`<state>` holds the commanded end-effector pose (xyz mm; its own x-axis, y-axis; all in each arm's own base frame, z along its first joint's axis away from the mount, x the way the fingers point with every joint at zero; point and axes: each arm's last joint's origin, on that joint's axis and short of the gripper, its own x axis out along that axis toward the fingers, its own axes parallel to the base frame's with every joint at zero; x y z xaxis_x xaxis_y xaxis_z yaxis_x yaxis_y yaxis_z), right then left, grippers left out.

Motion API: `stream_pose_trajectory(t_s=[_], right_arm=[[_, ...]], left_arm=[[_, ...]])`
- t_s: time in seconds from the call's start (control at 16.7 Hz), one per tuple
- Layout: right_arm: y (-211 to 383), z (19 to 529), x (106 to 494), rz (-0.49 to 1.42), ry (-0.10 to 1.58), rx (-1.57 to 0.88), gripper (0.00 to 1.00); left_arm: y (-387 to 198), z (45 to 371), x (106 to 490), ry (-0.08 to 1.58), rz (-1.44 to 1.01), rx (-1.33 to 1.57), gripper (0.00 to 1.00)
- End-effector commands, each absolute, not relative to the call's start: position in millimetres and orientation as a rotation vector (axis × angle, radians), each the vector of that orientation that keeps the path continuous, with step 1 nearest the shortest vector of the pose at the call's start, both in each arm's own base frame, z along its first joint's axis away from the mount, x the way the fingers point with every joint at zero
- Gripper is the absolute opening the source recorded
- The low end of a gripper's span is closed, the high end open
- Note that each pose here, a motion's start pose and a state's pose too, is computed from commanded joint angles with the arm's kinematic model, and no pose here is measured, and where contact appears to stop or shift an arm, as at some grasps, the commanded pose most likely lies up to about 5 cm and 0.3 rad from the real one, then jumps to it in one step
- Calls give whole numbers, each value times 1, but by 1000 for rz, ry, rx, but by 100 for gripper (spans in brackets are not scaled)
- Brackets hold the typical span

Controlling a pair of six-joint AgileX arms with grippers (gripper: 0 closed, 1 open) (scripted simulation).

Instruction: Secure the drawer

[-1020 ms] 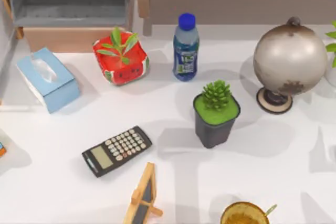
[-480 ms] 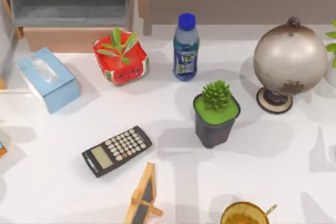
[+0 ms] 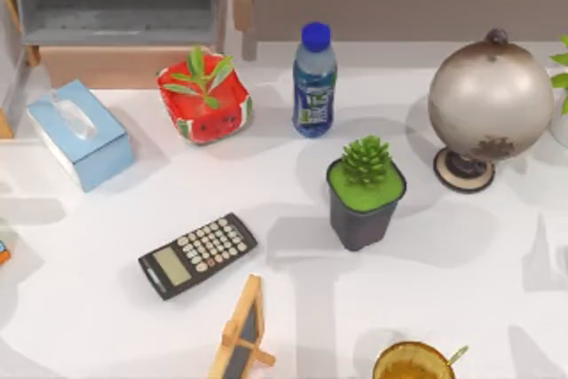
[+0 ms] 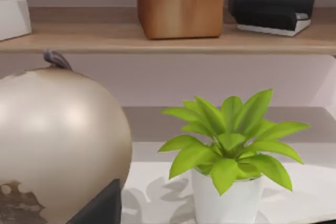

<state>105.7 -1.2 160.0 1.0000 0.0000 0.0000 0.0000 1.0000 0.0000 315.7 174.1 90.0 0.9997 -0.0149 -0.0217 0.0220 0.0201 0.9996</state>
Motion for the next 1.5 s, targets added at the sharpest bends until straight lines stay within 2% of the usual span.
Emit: stream_pose_trajectory(t_s=[0.48, 0.9, 1.32, 1.5], right_arm=[[-1, 160, 106, 0, 0, 0, 100], [-1, 160, 106, 0, 0, 0, 100], [-1, 160, 106, 0, 0, 0, 100], [-1, 160, 106, 0, 0, 0, 100]], left_arm=[[173, 90, 372, 5, -29, 1551, 0], [174, 89, 380, 10, -30, 1549, 0], [173, 89, 432, 7, -29, 1551, 0], [172, 89, 440, 9, -30, 1548, 0]])
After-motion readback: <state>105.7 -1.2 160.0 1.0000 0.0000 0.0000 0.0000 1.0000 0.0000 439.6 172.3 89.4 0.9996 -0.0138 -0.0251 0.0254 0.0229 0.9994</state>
